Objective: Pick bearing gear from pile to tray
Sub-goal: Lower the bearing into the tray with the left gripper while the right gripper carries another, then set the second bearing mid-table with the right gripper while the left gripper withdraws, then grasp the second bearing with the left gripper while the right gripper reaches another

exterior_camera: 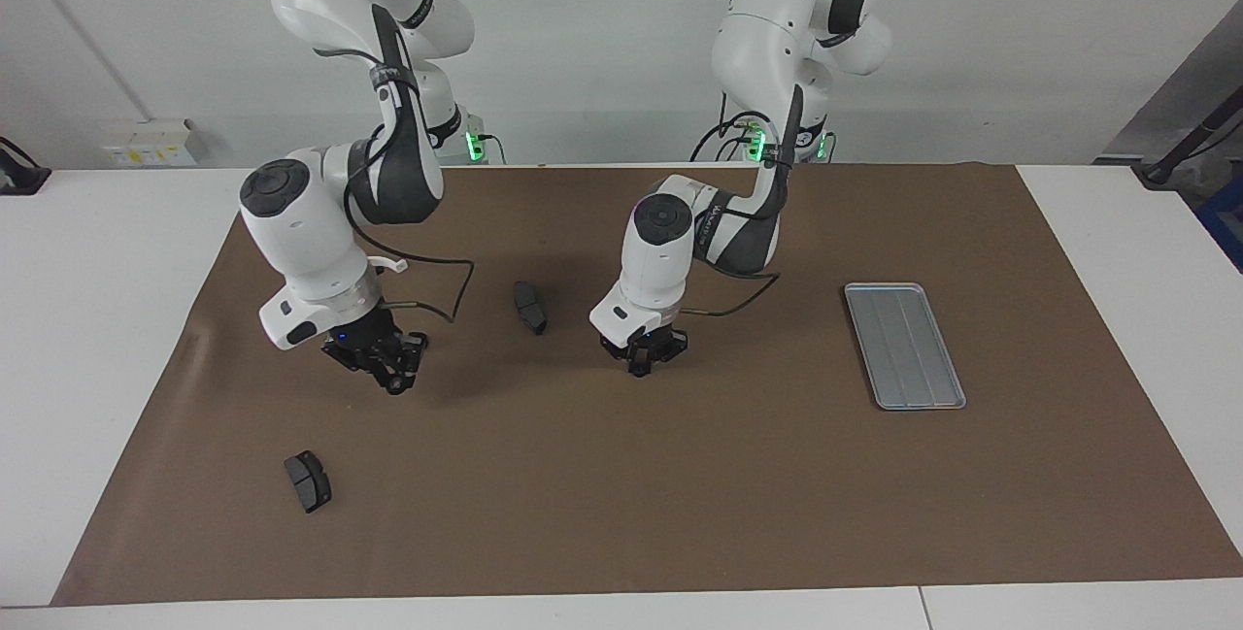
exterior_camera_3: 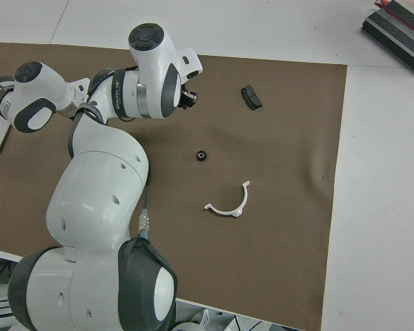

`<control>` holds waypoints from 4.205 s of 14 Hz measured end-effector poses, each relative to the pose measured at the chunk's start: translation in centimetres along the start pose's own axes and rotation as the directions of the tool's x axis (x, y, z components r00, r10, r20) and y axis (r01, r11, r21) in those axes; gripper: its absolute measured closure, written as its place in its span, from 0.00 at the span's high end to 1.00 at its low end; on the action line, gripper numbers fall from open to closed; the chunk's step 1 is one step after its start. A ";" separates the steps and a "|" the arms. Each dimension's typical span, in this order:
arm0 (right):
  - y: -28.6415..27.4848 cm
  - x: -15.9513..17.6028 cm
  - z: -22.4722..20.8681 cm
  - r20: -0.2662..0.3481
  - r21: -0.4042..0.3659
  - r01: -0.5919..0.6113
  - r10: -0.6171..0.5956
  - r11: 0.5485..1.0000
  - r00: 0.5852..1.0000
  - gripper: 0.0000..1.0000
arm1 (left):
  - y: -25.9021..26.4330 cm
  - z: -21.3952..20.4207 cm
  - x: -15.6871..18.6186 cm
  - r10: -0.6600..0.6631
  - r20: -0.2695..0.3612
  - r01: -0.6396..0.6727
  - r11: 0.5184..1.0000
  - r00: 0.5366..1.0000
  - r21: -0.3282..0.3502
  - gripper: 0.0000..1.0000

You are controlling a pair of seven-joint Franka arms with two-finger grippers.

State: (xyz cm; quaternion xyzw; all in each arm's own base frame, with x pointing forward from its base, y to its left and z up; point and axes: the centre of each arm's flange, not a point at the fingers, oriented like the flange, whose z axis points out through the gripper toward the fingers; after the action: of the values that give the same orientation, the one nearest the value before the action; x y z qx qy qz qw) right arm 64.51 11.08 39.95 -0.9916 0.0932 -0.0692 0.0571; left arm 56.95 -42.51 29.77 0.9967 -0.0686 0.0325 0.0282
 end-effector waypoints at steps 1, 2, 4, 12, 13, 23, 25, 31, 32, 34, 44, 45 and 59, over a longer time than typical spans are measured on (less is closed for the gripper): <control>-1.2 -0.5 0.1 0.002 0.003 -0.013 0.013 1.000 1.000 0.35 | 0.0 0.0 0.0 0.000 0.000 0.000 1.000 1.000 0.000 0.24; -2.4 -0.9 0.2 0.003 0.006 -0.026 0.026 1.000 1.000 0.35 | 0.0 0.0 0.0 -0.001 0.000 0.001 1.000 1.000 0.000 0.24; -4.7 -1.8 0.2 -0.005 0.017 -0.049 0.049 0.999 0.999 0.35 | -0.7 -0.1 0.4 -0.013 0.003 0.013 1.000 1.000 0.004 0.24; -12.2 -5.7 2.5 -0.032 0.062 -0.115 0.117 0.991 0.993 0.35 | -23.3 -5.4 9.0 -0.106 0.009 0.106 0.994 0.994 0.026 0.24; -13.6 -6.6 3.0 -0.035 0.072 -0.130 0.133 0.989 0.991 0.35 | -26.5 -5.5 9.3 -0.089 0.015 0.088 0.996 0.996 0.026 0.24; -23.5 -14.4 9.5 -0.041 0.091 -0.214 0.218 0.973 0.975 0.35 | -42.4 -3.0 4.1 0.084 0.139 -0.080 0.996 0.987 -0.033 0.24; -23.4 -14.4 9.9 -0.040 0.085 -0.213 0.217 0.973 0.975 0.35 | -42.1 -2.6 2.9 0.089 0.160 -0.084 0.996 0.983 -0.043 0.24; -23.7 -14.8 11.2 -0.042 0.089 -0.206 0.210 0.975 0.977 0.49 | -41.6 -3.1 1.9 0.102 0.167 -0.095 0.994 0.981 -0.052 0.52; -23.7 -14.9 11.5 -0.041 0.087 -0.206 0.210 0.975 0.977 0.59 | -41.5 -3.5 2.0 0.103 0.159 -0.096 0.994 0.982 -0.051 0.65; -23.6 -14.9 11.6 -0.040 0.085 -0.207 0.211 0.975 0.977 0.81 | -41.2 -5.3 2.6 0.107 0.125 -0.102 0.994 0.986 -0.048 0.78; -10.3 -5.0 1.5 -0.061 -0.029 -0.155 0.153 0.987 0.986 1.00 | -18.7 -10.1 4.2 -0.174 0.047 0.177 0.982 0.984 -0.067 0.74; -8.3 -4.2 0.8 -0.050 -0.047 -0.120 0.117 0.992 0.992 1.00 | -16.4 -10.1 3.7 -0.189 0.049 0.192 0.979 0.981 -0.068 0.74; 9.1 -7.4 6.6 0.066 -0.024 0.339 -0.337 0.941 0.939 1.00 | -0.9 -5.2 1.1 -0.167 -0.009 0.166 0.984 0.986 -0.056 0.66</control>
State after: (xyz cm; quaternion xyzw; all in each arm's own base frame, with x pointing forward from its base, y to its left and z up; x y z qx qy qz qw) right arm 56.67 4.27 31.39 -0.9954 -0.0788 -0.0462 0.0299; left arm 57.79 -41.45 35.02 0.9976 0.0143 0.0349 0.0587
